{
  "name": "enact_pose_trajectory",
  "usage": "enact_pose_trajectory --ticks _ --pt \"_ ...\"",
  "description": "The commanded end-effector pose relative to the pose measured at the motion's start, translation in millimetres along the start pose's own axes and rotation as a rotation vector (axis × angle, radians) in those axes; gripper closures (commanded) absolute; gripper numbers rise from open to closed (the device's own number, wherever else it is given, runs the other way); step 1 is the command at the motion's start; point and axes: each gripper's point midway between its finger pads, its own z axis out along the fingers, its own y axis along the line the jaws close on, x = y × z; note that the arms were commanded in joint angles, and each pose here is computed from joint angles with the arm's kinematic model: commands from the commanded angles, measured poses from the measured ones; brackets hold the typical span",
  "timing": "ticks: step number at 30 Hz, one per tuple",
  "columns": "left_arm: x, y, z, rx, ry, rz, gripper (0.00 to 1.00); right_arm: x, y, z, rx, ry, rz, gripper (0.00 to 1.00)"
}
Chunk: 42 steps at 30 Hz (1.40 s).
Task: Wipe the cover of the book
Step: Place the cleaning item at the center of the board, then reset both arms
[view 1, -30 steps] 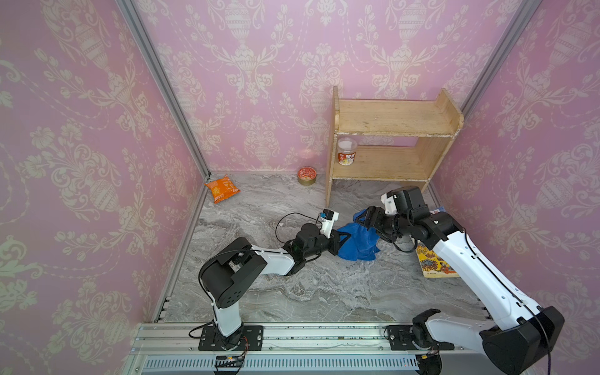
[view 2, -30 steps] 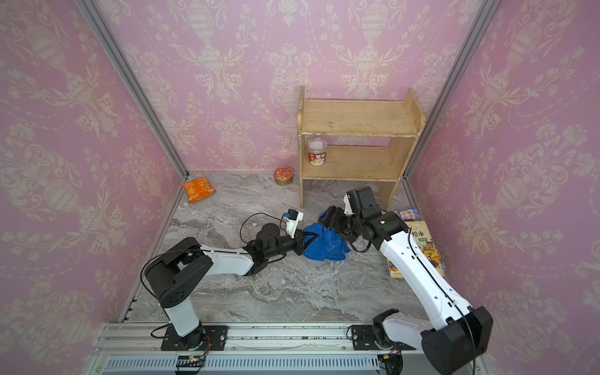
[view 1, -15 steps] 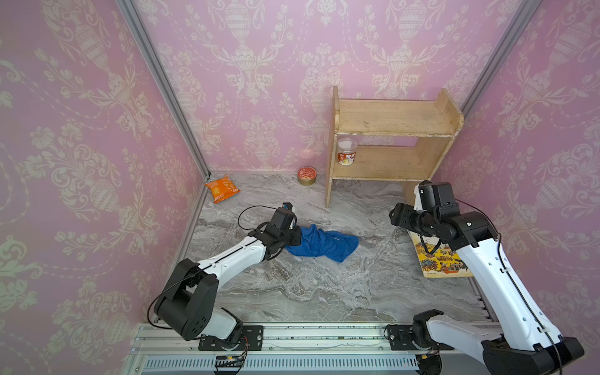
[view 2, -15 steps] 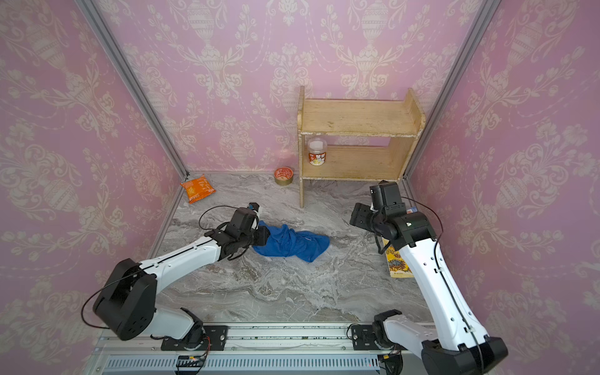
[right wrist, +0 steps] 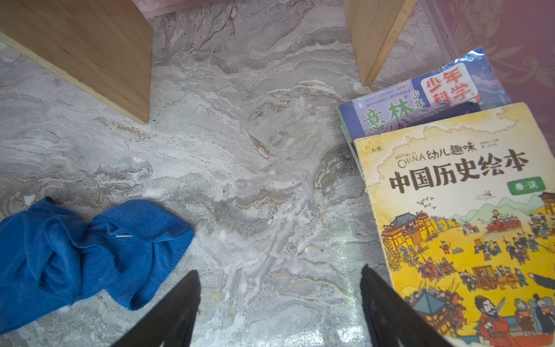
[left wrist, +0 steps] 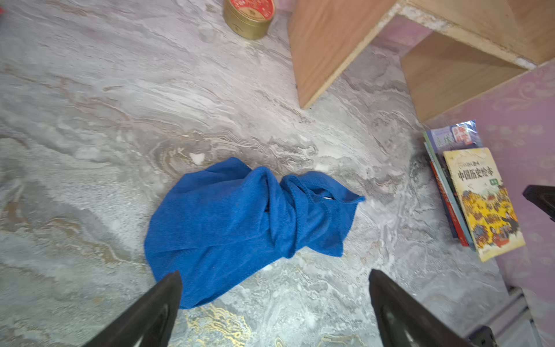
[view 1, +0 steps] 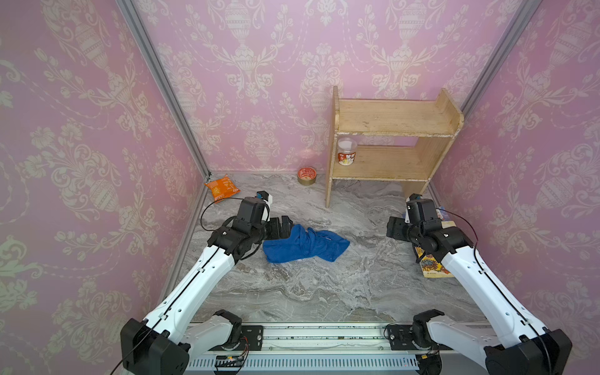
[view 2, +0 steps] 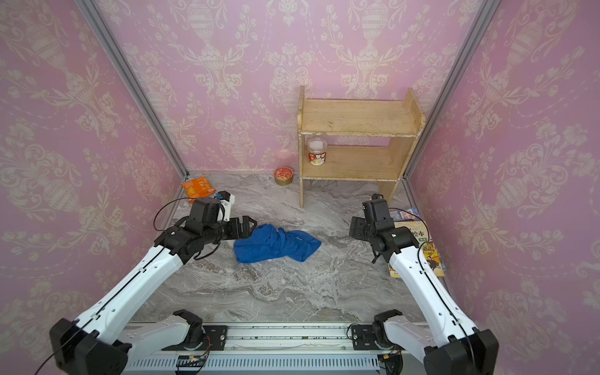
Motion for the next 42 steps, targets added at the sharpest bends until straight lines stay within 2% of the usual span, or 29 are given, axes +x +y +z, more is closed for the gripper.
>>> enact_pose_trajectory --ticks 1,4,8,10,12,15,19,23,26,28,30,35,37,38,40,42 --pt "-16 57 -13 -0.283 -0.188 0.042 0.01 -10 -2 8 0.009 -0.139 -0.087 0.15" --pt "-22 80 -16 -0.388 -0.322 0.081 0.01 2 -9 22 0.035 -0.183 -0.123 0.14" --pt "-15 128 -22 -0.615 -0.444 0.081 0.01 15 -34 35 0.145 -0.275 -0.096 0.12" --pt "-11 144 -26 -0.683 -0.534 0.066 0.01 26 -31 43 0.112 -0.293 -0.141 0.12" --pt "1 154 -23 -0.7 -0.592 0.038 0.0 35 -26 49 0.079 -0.281 -0.158 0.13" --pt "14 169 -22 -0.771 -0.606 0.038 0.0 43 -32 58 0.112 -0.27 -0.169 0.13" --pt "8 169 -26 -0.778 -0.655 0.109 0.01 40 -33 63 0.097 -0.401 -0.137 0.12" --pt "29 201 -11 -0.869 -0.585 0.076 0.01 31 -30 73 0.098 -0.454 -0.133 0.12" --pt "28 200 -3 -0.821 -0.675 0.104 0.01 24 -17 82 0.055 -0.458 -0.167 0.12" --pt "25 196 6 -0.786 -0.667 0.124 0.01 19 -13 86 0.046 -0.476 -0.178 0.12" --pt "20 200 12 -0.817 -0.641 0.132 0.01 11 -15 89 0.063 -0.51 -0.171 0.11" --pt "12 205 18 -0.878 -0.602 0.181 0.01 4 -9 101 0.059 -0.501 -0.242 0.09" --pt "12 206 17 -0.904 -0.585 0.215 0.01 2 -16 99 0.089 -0.523 -0.207 0.07" --pt "14 206 15 -0.902 -0.582 0.22 0.01 1 -21 97 0.103 -0.507 -0.179 0.06" --pt "20 205 12 -0.875 -0.584 0.208 0.01 9 -16 98 0.027 -0.466 -0.169 0.05" --pt "20 204 12 -0.834 -0.594 0.197 0.01 8 -18 94 0.021 -0.499 -0.17 0.01"
